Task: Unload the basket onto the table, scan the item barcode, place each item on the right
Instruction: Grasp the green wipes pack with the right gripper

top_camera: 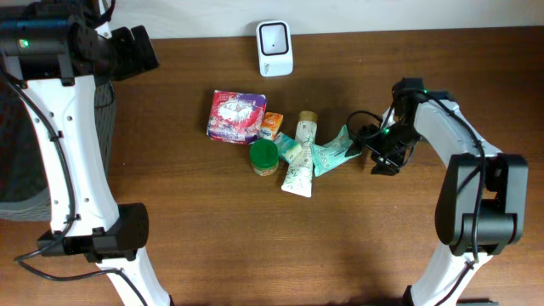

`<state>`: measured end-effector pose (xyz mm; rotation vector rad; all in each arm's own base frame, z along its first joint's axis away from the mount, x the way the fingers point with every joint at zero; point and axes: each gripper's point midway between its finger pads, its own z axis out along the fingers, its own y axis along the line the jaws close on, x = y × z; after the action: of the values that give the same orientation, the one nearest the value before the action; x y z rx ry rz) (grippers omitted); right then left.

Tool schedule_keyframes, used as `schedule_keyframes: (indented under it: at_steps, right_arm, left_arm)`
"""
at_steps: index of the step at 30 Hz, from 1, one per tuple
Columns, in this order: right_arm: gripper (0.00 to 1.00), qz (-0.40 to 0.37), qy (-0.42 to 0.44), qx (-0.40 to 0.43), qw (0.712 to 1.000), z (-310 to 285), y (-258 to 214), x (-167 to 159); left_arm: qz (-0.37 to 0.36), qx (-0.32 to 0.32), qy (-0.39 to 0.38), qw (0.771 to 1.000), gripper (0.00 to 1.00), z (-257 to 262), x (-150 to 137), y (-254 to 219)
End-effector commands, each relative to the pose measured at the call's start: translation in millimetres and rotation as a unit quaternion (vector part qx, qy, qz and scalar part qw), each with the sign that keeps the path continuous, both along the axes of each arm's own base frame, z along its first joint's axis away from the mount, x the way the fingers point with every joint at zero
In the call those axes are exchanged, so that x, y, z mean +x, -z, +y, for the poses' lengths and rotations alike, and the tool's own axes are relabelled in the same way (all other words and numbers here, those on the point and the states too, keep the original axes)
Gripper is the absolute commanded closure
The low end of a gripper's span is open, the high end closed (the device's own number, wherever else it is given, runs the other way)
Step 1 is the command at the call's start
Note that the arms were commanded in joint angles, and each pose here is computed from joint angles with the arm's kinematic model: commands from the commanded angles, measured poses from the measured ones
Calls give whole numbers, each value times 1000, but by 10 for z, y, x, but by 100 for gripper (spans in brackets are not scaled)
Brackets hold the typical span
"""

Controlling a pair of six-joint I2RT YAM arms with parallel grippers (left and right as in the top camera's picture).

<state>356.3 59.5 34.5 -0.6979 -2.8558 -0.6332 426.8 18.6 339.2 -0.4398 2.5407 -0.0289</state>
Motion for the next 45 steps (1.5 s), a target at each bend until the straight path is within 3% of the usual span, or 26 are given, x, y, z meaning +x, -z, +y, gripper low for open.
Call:
schedule_keyframes:
  at_steps: [1, 6, 13, 17, 19, 22, 24, 26, 29, 35, 38, 44, 45]
  right_arm:
    - [31, 12, 36, -2, 999, 20, 44, 18]
    - [32, -38, 21, -2, 999, 299, 42, 239]
    - [35, -164, -59, 9, 985, 712, -75, 642]
    - [34, -212, -126, -2, 969, 655, -508, 837]
    - [29, -199, -148, -38, 968, 538, -718, 804]
    - [28, -134, -144, -121, 973, 222, -601, 583]
    - [23, -107, -140, -132, 976, 107, -435, 462]
    - [21, -101, -122, -111, 981, 22, -298, 433]
    - [21, -133, -97, -12, 986, 139, -217, 504]
    - [21, -170, -101, 48, 979, 345, -37, 516]
    - [30, -184, -98, 61, 976, 386, 48, 520]
    - [37, -198, -100, 76, 972, 544, 161, 490]
    - [42, -200, -105, 77, 971, 590, 158, 491]
  left_arm:
    - [-14, 6, 1, 1000, 1, 19, -45, -103]
    - [-14, 6, 1, 1000, 1, 19, -45, -103]
    - [-14, 6, 1, 1000, 1, 19, -45, -103]
    - [-14, 6, 1, 1000, 1, 19, -45, -103]
    - [-14, 6, 0, 1000, 1, 26, -45, -103]
    - [-14, 6, 0, 1000, 1, 27, -45, -103]
    - [-14, 6, 0, 1000, 1, 27, -45, -103]
    - [-14, 6, 0, 1000, 1, 27, -45, -103]
    - [-14, 6, 0, 1000, 1, 27, -45, -103]
    - [-14, 6, 0, 1000, 1, 27, -45, -103]
    - [-14, 6, 0, 1000, 1, 27, -45, -103]
    - [-14, 6, 0, 1000, 1, 27, -45, -103]
    - [-14, 6, 0, 1000, 1, 27, -45, -103]
